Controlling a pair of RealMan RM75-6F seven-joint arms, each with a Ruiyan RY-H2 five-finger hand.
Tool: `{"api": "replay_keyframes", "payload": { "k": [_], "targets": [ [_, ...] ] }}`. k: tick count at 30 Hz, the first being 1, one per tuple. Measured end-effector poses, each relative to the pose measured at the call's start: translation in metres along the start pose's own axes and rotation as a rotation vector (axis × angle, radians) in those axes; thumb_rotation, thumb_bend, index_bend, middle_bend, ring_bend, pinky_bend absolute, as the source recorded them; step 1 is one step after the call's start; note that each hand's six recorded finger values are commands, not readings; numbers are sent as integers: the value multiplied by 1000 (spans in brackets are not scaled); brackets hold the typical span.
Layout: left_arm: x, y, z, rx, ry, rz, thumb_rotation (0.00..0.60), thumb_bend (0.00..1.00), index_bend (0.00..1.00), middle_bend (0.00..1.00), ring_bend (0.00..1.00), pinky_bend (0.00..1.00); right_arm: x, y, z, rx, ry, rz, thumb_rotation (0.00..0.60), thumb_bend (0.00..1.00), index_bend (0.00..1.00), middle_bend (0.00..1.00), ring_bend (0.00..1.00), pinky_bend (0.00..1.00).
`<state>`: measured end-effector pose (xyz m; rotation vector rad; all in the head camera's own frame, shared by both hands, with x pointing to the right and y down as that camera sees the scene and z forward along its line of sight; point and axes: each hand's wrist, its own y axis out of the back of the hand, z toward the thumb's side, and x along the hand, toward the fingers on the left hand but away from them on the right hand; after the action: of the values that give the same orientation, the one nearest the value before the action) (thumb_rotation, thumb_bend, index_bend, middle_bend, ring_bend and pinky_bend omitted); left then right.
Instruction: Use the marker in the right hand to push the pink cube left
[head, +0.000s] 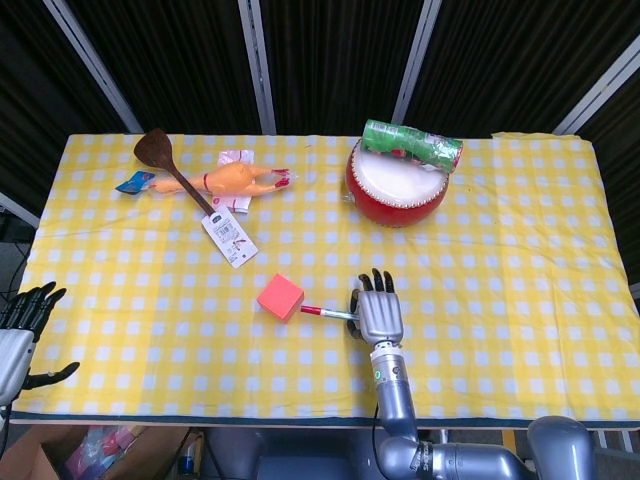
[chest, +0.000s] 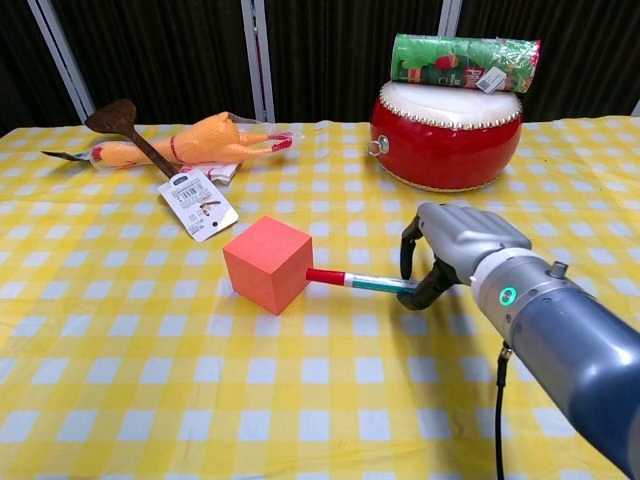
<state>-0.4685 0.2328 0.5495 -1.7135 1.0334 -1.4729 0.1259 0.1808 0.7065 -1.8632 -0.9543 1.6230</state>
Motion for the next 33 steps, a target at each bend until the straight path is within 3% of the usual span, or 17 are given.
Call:
{"api": "replay_keyframes", "payload": {
  "k": [14,33],
  "targets": [
    [-1,1,-5,-15,16,-7,600,0,0,0,0,0,-23,-6,36,-17,32,3,600,537,671,197,5,11],
    [-5,3,-10,-16,37,-3,600,0,0,0,0,0,-31,-11,77,-22,92,17,600,537,671,196,5,15]
  ]
}}
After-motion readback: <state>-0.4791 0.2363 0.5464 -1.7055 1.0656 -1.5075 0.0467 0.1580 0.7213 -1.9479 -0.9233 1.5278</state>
